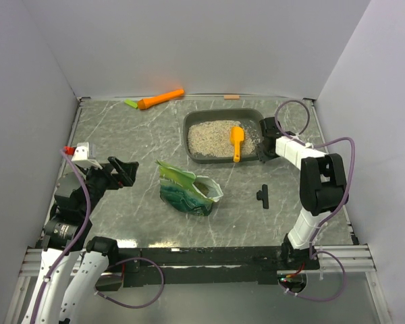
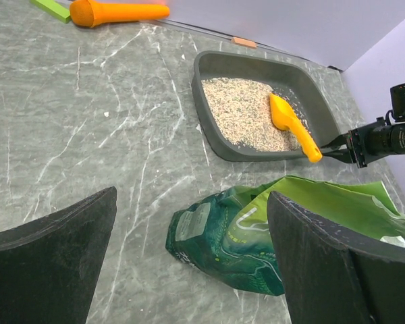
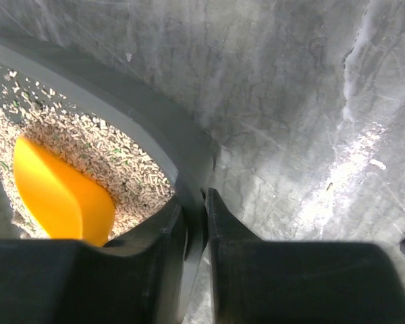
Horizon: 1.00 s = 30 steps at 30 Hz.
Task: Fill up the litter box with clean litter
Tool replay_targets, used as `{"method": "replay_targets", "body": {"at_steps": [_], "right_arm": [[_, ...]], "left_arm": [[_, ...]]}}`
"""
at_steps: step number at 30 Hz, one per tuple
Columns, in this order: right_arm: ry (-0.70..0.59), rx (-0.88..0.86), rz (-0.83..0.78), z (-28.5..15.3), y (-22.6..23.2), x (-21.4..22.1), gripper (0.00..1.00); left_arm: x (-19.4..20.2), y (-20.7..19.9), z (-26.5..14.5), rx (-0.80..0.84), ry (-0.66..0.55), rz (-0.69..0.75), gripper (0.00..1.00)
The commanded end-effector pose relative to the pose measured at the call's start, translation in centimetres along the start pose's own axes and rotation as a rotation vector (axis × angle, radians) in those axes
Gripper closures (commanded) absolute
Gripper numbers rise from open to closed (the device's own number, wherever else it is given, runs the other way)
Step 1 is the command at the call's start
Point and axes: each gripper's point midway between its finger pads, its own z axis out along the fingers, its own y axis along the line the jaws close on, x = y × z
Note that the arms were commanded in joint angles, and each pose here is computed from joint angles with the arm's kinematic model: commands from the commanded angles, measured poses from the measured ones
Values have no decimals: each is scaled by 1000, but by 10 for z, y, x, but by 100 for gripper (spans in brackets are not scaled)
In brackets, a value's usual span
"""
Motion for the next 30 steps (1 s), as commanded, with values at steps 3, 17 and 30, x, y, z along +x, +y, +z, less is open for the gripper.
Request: {"method": "replay_targets", "body": {"at_steps": [3, 17, 30], "right_arm": [[13, -89, -21, -26, 35, -6, 48], [-193, -364, -591, -118, 68, -42, 20], [-21, -571, -1190, -142, 100, 42, 12]], "left_arm": [[-2, 0, 1, -5, -12, -5, 3], [-2, -1, 3, 2, -4, -4, 3], [-3, -2, 2, 3, -10, -4, 3]]}}
